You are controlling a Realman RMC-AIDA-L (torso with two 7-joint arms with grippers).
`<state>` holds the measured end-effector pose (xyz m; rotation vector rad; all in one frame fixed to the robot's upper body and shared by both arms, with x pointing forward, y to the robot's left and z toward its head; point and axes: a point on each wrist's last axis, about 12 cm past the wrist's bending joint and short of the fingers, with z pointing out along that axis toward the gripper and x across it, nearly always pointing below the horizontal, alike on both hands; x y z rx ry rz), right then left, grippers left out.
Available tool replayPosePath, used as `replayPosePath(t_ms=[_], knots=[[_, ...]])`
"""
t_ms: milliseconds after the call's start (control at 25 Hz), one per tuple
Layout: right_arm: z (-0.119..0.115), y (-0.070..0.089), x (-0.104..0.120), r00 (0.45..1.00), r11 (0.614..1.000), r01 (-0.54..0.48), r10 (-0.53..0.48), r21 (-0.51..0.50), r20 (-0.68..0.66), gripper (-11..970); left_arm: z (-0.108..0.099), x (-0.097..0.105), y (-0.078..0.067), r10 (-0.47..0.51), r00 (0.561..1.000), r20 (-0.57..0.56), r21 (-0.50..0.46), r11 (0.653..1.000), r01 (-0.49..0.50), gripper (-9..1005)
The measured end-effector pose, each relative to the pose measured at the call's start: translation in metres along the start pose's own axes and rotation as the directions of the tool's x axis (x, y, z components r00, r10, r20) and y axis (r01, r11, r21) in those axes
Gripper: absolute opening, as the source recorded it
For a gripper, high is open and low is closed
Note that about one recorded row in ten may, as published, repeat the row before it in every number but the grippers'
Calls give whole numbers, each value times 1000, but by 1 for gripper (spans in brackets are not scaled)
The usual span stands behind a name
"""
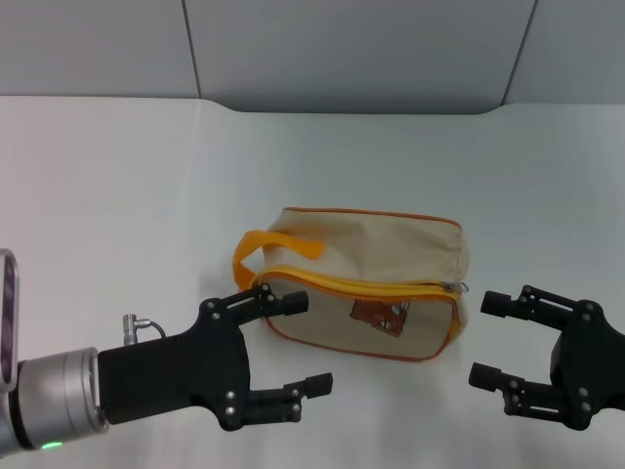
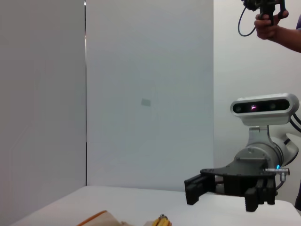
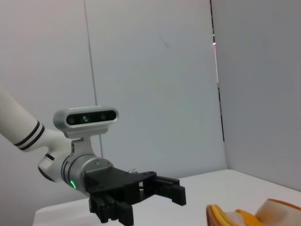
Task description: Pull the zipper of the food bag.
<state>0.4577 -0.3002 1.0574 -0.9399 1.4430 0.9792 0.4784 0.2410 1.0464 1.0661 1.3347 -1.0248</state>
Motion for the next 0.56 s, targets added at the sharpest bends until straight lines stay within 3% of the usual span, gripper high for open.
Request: replayPosePath(t_ms=[560], knots=[[4,-3,-2,1000,1000,13,-14,4,12,782,-13,7,-10,-14,1000,-1,-45,999,14,835]])
